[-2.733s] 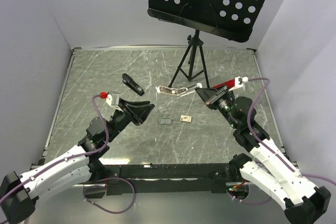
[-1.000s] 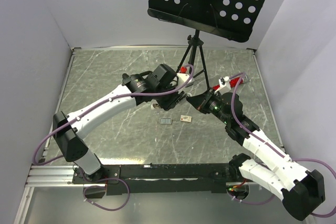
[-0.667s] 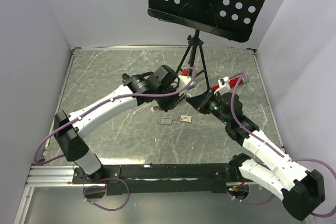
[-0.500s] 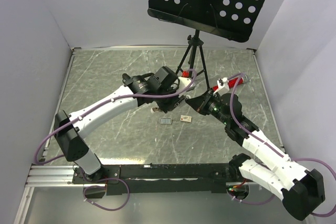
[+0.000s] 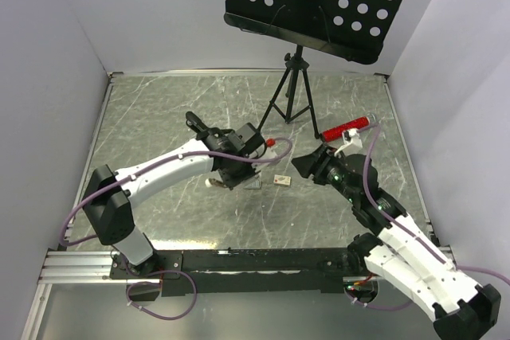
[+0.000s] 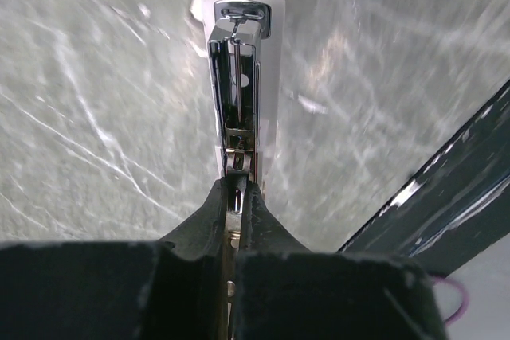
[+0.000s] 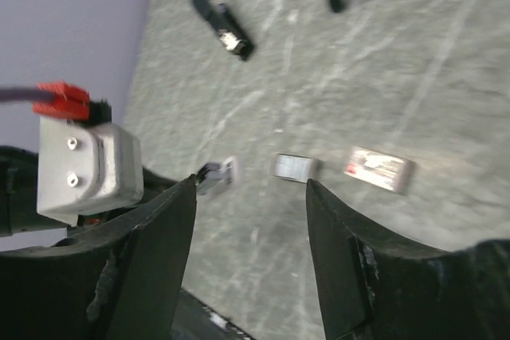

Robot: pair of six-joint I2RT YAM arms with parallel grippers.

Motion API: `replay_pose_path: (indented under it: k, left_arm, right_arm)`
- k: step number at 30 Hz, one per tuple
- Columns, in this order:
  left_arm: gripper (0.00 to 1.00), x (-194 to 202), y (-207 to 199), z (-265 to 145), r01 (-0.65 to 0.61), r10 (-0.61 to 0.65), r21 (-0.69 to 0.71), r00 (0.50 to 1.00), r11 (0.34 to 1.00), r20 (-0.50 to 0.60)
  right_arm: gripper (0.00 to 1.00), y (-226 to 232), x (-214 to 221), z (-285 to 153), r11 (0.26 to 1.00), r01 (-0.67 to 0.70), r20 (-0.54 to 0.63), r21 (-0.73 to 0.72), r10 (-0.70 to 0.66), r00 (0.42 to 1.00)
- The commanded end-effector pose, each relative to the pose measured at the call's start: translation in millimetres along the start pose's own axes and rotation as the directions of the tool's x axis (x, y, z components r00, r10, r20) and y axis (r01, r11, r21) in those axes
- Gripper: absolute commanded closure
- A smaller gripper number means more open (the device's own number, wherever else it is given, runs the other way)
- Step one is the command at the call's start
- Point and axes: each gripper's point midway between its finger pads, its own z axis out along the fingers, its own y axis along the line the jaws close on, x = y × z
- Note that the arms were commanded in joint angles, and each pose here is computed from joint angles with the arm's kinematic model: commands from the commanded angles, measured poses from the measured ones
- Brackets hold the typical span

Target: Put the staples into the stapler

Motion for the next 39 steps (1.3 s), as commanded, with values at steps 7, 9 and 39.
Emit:
replay_pose_path:
  k: [7, 9, 39]
  left_arm:
    - [0.99, 54, -30, 16, -0.186, 0.204, 0.115, 0.964, 0.976, -0.170]
    - [0.97, 57, -37, 20, -0.199, 0.223, 0.141, 0.956, 0.970, -0.190]
    - [0.77, 74, -51, 58, -0.315, 0.321, 0.072, 0.886, 0.946, -0.335]
  right_arm:
    - [0.33, -43, 9, -4, 0.985, 0.061, 0.009, 0.162, -0.063, 0.998]
    - [0.33, -43, 10, -2, 0.985, 0.064, 0.004, 0.158, -0.066, 0.998]
    - [0.33, -62, 32, 11, 0.982, 0.077, -0.036, 0.174, -0.072, 0.997]
